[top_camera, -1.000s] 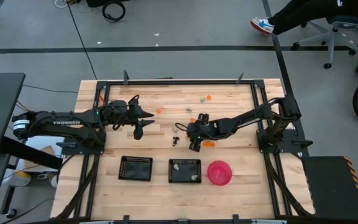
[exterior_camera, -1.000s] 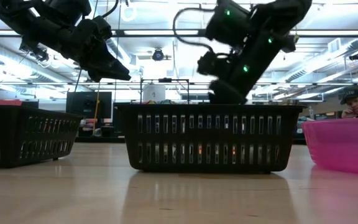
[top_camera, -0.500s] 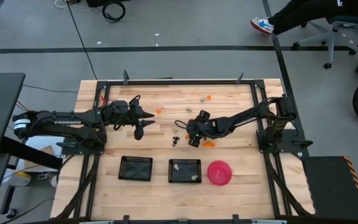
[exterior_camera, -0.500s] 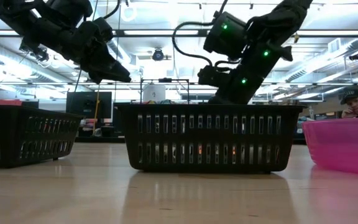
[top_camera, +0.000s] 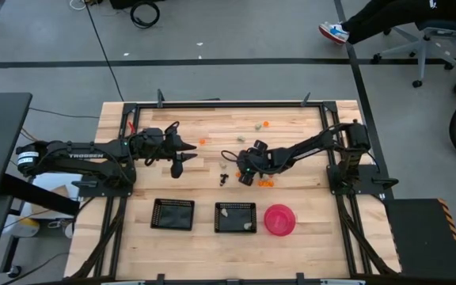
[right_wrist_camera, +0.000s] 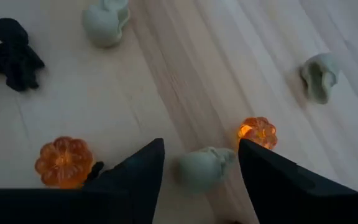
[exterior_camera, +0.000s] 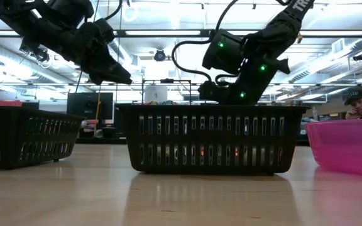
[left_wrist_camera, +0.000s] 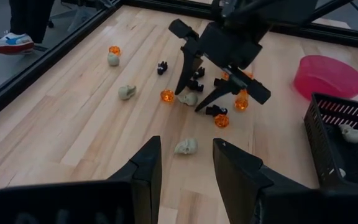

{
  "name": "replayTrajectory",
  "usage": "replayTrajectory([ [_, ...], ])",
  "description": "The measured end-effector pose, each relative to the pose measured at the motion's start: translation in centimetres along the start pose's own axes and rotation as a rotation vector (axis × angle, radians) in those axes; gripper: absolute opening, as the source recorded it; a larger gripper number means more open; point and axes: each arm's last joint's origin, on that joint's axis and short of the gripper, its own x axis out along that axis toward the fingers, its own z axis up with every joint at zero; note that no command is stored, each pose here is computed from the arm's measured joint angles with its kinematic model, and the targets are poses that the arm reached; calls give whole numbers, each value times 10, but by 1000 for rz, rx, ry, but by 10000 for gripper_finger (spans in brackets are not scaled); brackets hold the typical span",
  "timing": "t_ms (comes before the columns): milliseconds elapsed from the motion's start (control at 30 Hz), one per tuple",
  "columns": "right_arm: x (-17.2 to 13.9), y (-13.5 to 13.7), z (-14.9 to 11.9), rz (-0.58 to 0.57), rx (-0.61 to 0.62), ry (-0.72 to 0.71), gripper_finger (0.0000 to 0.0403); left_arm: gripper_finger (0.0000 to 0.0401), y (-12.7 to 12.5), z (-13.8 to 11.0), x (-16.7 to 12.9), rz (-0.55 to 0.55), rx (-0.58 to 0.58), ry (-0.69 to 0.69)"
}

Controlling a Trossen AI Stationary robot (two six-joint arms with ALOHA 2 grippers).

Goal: Sort Halloween decoration
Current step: Put the white skull toy into the right black bin

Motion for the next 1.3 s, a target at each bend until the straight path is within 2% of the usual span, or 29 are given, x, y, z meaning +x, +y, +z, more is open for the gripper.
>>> replayTrajectory([
  [267, -2, -8, -2, 35, 54, 61, 168, 116, 0, -1, 0, 1, 0, 10],
  [500, -2, -8, 0, 52, 35, 41, 124, 116, 0, -1, 0, 1, 0, 10],
  [767, -2, -7, 0, 44, 28, 31, 120, 116, 0, -1, 0, 1, -1, 10],
  [967, -13, -5, 0, 57, -8, 32, 120, 116, 0, -1, 0, 1, 0, 10],
  [1133, -33, -2, 8, 152, -15, -15, 120, 116, 0, -1, 0, 1, 0, 11],
  [1300, -56, 10, 14, 379, -84, -66, 120, 116, 0, -1, 0, 1, 0, 11],
])
